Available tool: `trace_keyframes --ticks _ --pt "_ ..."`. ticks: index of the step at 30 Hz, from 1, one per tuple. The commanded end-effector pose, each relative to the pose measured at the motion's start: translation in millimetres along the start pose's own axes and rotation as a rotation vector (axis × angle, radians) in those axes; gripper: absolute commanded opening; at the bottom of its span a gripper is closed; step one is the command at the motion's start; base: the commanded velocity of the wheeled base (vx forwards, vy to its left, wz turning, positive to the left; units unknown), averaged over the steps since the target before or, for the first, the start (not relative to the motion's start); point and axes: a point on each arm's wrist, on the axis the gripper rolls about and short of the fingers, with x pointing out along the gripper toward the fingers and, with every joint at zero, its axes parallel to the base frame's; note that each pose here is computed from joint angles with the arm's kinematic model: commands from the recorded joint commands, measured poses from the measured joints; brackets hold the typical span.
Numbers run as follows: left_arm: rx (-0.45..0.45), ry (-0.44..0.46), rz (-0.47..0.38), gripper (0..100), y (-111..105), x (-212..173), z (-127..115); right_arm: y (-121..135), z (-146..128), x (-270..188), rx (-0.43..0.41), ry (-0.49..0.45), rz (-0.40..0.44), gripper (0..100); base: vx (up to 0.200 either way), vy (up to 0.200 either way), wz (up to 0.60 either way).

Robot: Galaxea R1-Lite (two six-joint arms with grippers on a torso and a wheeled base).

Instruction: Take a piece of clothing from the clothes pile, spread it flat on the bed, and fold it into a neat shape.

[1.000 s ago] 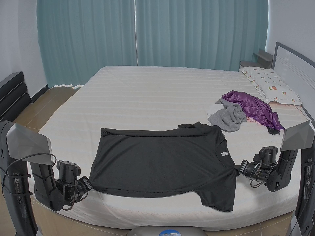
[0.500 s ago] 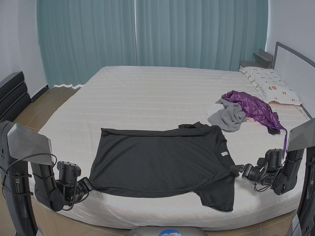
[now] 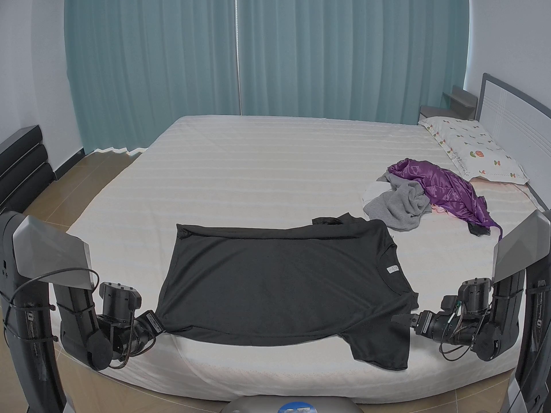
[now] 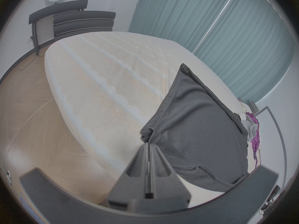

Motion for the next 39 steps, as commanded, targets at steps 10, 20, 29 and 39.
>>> trace_keyframes --ticks 10,20,29,39 --pt "-0.002 -0.002 0.0 0 0.3 -0.2 0.6 1.1 -14.7 11.1 -0.022 0.035 -0.024 100 0.0 0.0 0.0" --pt "-0.005 -0.003 0.001 0 0.7 -0.6 0.9 2.7 -13.2 14.6 -0.023 0.032 -0.017 100 0.0 0.0 0.0" --pt "-0.004 -0.003 -0.001 0 0.3 -1.3 0.9 3.0 -13.2 14.9 -0.024 0.033 -0.017 0 0.0 0.0 0.0" --pt "-0.003 -0.005 -0.001 0 0.3 -2.5 1.2 2.1 -13.4 10.0 -0.022 0.02 -0.05 0 0.0 0.0 0.0"
